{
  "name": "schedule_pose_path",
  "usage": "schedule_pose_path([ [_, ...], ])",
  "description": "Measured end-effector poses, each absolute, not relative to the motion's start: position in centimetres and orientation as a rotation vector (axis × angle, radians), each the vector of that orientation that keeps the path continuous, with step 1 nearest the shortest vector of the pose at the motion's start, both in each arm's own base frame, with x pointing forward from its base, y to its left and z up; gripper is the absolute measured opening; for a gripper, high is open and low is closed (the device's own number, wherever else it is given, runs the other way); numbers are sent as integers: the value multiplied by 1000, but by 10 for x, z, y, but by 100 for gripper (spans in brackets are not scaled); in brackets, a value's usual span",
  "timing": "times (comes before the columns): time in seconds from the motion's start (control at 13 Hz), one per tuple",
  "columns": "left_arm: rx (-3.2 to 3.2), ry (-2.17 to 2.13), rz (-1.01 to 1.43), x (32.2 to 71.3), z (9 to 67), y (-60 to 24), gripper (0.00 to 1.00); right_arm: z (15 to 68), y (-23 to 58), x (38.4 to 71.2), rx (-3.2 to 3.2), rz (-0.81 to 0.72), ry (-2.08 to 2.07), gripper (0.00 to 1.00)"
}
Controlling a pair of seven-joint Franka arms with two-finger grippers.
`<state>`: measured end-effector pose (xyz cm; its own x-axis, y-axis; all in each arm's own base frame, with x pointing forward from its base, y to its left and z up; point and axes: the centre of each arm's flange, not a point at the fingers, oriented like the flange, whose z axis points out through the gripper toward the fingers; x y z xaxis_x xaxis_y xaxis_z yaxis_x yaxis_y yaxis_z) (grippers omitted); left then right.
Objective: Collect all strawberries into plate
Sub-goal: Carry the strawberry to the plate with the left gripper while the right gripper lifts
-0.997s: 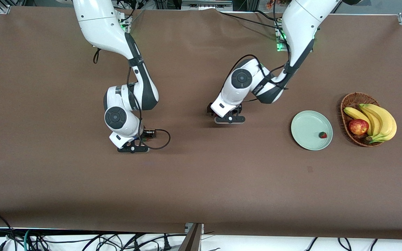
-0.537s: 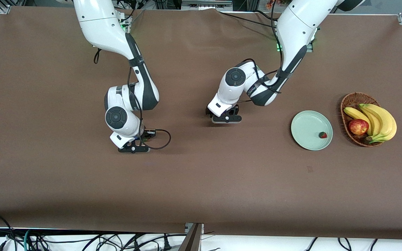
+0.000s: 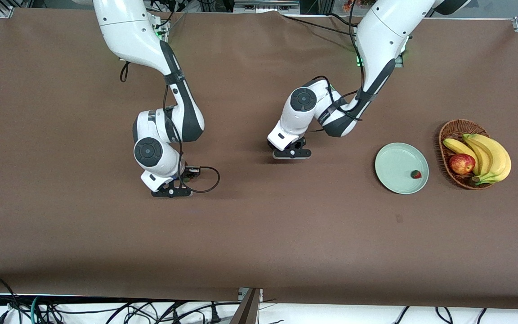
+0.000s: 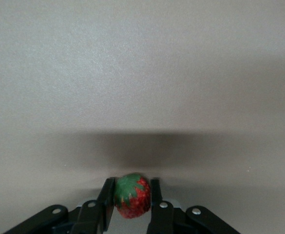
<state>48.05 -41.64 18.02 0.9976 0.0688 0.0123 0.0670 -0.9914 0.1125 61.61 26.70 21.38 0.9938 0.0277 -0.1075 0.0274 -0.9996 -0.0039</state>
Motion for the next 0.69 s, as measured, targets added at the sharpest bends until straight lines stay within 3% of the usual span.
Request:
schedule_pose_path([
  [0.31, 3089, 105, 20, 489, 203, -410, 33, 262, 282, 628, -3107, 214, -25, 31],
  [0.69, 3247, -145, -8, 514, 275, -360, 33, 296, 329, 627, -3065, 213, 196, 31],
])
